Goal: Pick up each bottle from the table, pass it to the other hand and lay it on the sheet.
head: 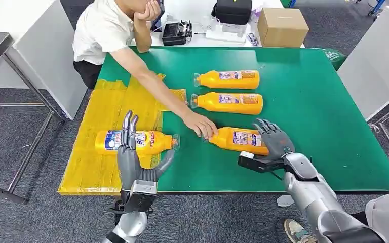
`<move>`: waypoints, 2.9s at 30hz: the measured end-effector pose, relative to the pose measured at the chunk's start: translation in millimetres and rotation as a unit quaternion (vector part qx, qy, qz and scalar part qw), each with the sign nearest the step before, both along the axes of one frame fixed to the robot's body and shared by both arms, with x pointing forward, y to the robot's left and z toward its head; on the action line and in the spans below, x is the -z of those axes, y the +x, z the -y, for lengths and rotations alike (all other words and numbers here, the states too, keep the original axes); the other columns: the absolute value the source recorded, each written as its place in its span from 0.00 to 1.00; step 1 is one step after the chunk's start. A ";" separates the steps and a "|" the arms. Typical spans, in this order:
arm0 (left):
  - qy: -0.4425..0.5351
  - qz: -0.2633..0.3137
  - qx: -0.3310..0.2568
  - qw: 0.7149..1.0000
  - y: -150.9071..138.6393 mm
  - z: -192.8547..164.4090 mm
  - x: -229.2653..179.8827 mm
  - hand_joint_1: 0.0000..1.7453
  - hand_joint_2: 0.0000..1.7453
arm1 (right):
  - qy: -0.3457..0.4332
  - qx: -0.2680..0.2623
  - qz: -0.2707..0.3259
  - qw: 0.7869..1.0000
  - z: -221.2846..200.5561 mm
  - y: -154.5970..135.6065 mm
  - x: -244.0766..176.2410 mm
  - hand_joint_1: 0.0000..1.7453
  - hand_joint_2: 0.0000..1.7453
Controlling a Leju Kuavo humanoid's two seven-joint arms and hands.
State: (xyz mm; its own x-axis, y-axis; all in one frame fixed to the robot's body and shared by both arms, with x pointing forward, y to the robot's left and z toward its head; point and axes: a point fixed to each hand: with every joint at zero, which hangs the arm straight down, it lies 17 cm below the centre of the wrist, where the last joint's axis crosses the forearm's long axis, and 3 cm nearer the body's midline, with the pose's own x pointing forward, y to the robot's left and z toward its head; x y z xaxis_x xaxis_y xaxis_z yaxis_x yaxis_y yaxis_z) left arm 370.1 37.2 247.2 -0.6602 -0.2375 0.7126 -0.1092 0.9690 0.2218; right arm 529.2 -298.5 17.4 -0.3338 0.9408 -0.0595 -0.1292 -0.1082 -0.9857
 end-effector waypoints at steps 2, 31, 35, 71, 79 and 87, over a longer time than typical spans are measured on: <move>-0.001 -0.004 0.002 1.000 0.4 1.4 1.0 0.00 1.00 | -0.004 0.019 -0.030 0.999 8.2 2.9 6.6 0.00 1.00; -0.210 -0.290 0.255 0.898 8.9 50.1 68.1 0.00 1.00 | 0.344 0.067 -0.214 0.912 4.3 -41.5 38.5 1.00 1.00; -0.239 -0.314 0.259 0.882 8.3 45.4 79.3 0.00 1.00 | 0.446 0.039 -0.207 0.870 -33.8 -57.1 27.4 1.00 1.00; -0.272 -0.389 0.350 0.808 -5.5 89.5 87.2 0.00 1.00 | 0.591 -0.238 -0.193 0.746 -296.3 -156.9 -83.7 1.00 1.00; -0.279 -0.379 0.350 0.810 -4.9 87.4 83.7 0.43 1.00 | 0.589 -0.239 -0.199 0.746 -297.9 -157.5 -82.5 1.00 1.00; -0.290 -0.371 0.363 0.804 -6.1 83.8 79.3 1.00 1.00 | 0.570 -0.255 -0.213 0.751 -303.0 -157.2 -78.8 0.00 0.00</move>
State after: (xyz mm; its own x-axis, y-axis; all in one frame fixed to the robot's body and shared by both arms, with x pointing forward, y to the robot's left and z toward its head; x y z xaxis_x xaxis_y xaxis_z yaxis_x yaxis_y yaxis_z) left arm 364.0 -46.6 167.9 0.1831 0.5327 0.8263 0.4855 0.6819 -0.5472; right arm 372.0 4.5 96.2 -0.4292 0.0421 0.9022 -0.6877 0.6323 -0.3566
